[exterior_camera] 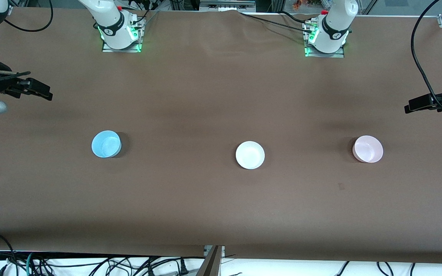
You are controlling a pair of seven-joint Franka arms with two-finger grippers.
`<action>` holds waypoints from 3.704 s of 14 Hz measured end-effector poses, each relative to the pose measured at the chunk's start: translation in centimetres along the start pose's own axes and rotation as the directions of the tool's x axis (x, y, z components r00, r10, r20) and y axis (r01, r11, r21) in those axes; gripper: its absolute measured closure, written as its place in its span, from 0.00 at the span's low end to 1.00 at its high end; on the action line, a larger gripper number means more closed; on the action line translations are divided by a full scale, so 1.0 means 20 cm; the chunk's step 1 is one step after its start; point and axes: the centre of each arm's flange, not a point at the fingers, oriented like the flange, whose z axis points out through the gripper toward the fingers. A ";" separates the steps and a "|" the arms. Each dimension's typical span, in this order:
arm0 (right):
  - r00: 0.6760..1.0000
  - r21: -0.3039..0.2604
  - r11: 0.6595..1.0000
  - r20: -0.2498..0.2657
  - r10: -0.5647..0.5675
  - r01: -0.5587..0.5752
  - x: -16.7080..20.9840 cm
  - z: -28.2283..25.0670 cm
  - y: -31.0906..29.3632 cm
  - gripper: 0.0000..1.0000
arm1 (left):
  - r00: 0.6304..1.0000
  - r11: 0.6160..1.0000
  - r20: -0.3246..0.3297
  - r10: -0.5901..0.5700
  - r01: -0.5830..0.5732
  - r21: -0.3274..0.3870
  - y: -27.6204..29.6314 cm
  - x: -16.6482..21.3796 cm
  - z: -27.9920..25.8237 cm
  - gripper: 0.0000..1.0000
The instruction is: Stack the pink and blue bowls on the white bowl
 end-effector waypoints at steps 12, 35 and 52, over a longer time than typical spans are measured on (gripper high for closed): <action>1.000 0.000 1.000 0.000 0.000 0.000 0.00 0.00 0.00 0.00 | 1.000 1.000 0.000 -0.001 0.001 0.000 0.00 0.00 0.00 0.00; 1.000 0.000 1.000 0.002 -0.001 0.001 0.00 0.00 0.00 0.00 | 0.999 0.999 0.034 -0.010 0.012 -0.052 -1.00 0.26 0.56 0.00; 0.997 0.017 0.997 0.014 -0.072 0.072 0.02 0.02 -0.02 0.00 | 0.989 0.988 -0.139 -0.056 0.035 -0.151 -0.90 0.67 1.69 0.00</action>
